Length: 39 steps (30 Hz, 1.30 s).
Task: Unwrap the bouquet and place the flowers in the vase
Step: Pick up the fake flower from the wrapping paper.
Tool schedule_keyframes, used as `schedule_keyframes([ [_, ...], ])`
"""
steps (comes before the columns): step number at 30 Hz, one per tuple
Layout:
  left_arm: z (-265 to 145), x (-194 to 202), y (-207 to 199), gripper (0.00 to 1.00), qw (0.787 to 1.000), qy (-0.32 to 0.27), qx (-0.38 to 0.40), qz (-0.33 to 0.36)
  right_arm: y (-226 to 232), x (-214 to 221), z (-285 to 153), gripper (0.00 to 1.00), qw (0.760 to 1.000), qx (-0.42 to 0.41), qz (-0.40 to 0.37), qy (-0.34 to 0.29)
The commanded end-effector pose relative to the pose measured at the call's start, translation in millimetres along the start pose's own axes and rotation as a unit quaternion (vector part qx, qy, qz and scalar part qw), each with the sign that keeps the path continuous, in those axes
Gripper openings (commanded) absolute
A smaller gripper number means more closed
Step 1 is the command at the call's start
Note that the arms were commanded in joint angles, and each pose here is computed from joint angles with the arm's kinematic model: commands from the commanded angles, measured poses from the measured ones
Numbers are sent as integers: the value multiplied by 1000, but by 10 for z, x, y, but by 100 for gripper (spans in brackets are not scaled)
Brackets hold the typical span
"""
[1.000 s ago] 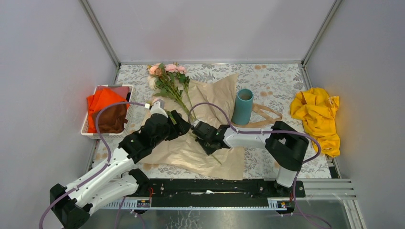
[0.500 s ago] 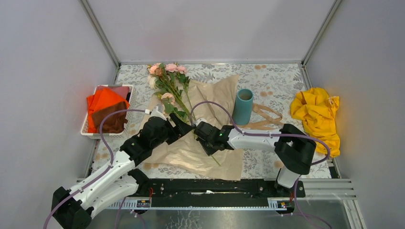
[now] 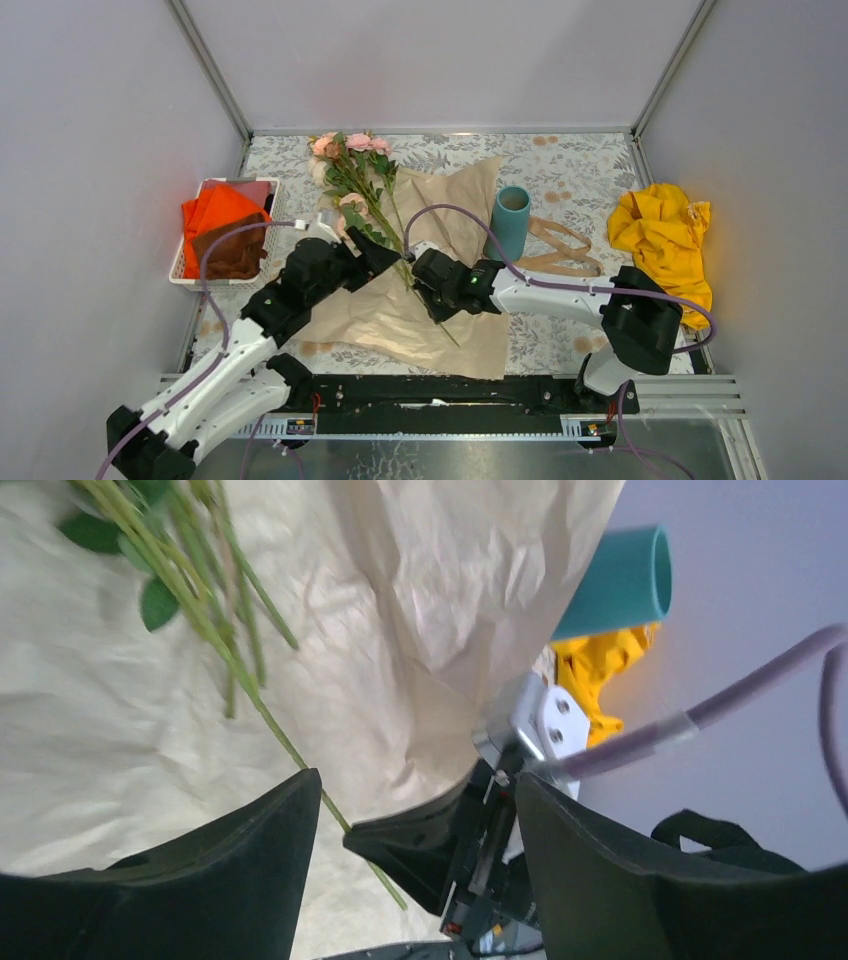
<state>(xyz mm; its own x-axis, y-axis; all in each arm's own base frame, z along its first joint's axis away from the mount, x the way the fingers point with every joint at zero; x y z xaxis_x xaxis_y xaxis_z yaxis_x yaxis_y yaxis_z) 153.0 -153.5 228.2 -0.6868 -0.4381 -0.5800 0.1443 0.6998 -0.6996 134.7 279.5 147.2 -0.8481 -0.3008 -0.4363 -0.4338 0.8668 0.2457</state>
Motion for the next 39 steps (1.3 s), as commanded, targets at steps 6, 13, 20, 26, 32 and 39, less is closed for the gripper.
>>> schedule_keyframes([
  [6,-515,-322,-63,79,993,-98,-66,24,233,-142,-12,0,996,-71,-20,-52],
  [13,-207,-46,164,80,996,-20,-88,-13,280,-245,-128,0,994,-75,-23,-73],
  [20,65,185,363,79,994,41,-98,-29,312,-293,-228,0,992,-88,-22,-83],
  [26,283,265,402,77,997,55,-55,-27,350,-328,-283,0,991,-101,-22,-85],
  [32,571,307,414,73,996,76,-25,-29,361,-316,-265,0,991,-106,-22,-79],
  [39,734,422,515,22,993,108,-24,-32,353,-317,-301,0,990,-108,-20,-84],
])
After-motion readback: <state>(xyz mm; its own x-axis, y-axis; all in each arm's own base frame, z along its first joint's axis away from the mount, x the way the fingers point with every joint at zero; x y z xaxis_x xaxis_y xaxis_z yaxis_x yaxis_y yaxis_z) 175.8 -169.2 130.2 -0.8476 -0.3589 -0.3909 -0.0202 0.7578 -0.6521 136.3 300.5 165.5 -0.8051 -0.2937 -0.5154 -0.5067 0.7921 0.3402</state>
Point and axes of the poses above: each gripper's point midway between its finger pads, its own z axis out along the fingers, its own y axis along the line the jaws close on, x = y × z, the point moved 10 cm from there along -z, back along the fingers, and after that the axes turned 12 degrees about z, right-handed, at the moved point
